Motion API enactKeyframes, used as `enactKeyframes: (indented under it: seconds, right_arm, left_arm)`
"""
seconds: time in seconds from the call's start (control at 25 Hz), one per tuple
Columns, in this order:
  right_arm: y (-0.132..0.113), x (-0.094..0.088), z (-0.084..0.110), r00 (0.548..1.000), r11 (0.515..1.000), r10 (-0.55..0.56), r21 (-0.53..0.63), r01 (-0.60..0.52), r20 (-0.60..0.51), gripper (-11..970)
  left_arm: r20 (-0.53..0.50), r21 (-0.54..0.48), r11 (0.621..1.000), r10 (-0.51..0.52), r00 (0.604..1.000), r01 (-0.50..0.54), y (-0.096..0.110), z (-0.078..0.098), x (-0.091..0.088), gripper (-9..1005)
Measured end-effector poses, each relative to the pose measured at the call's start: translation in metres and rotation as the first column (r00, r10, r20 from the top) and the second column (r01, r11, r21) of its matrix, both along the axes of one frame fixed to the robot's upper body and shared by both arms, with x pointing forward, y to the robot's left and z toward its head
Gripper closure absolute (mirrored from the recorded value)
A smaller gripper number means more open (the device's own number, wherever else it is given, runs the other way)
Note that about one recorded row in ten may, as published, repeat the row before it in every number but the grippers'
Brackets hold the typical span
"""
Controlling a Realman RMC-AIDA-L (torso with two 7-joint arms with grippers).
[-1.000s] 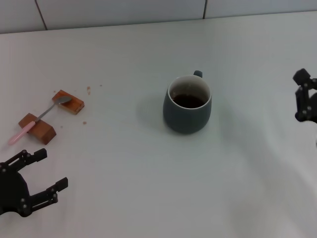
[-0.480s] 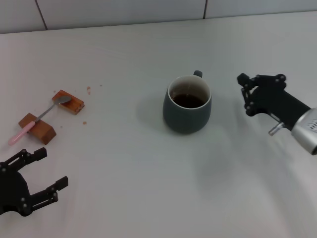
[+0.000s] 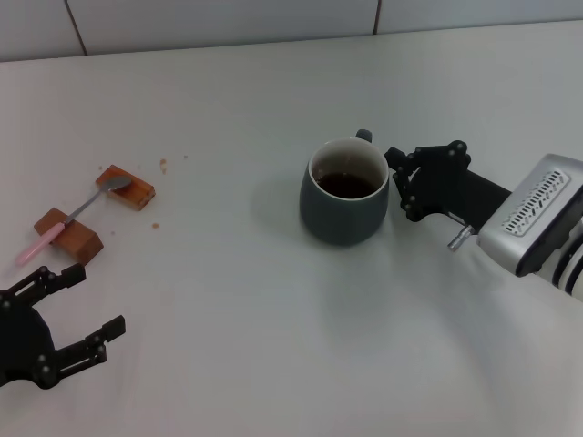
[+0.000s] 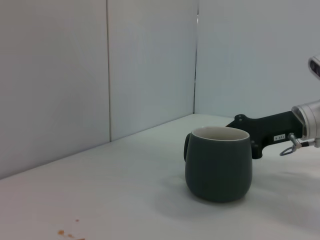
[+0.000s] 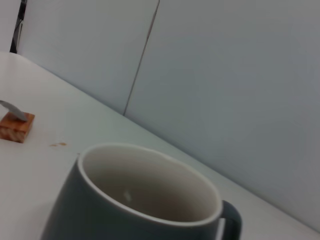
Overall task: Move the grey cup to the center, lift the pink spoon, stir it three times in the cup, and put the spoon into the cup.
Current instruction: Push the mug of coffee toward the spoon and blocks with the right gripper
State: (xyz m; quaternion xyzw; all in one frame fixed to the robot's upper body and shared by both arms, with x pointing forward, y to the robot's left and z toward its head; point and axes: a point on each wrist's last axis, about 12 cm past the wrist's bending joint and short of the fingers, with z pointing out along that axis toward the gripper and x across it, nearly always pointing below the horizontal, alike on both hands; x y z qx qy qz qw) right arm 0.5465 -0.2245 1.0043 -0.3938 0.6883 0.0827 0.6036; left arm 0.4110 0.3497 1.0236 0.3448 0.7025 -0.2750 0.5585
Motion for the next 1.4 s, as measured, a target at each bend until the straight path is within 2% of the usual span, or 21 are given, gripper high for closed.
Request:
enactKeyframes:
  seconds: [0.4, 0.92, 1.4]
  right_arm:
    - [0.026, 0.006, 0.000, 0.998, 0.999, 0.031, 0.008, -0.031, -0.057, 929]
    - [0.067, 0.013, 0.010, 0.989, 0.992, 0.118, 0.046, -0.114, -0.093, 928]
    - [0.085, 0.013, 0.014, 0.981, 0.986, 0.160, 0.064, -0.153, -0.111, 928]
  left_arm:
    - [0.002, -0.005, 1.000, -0.002, 1.000, 0.002, 0.000, 0.002, 0.003, 154]
    - [0.006, -0.006, 1.000, 0.000, 1.000, 0.000, 0.001, 0.003, 0.005, 154]
    - [0.009, -0.014, 1.000, 0.005, 1.000, -0.005, 0.001, 0.004, 0.005, 153]
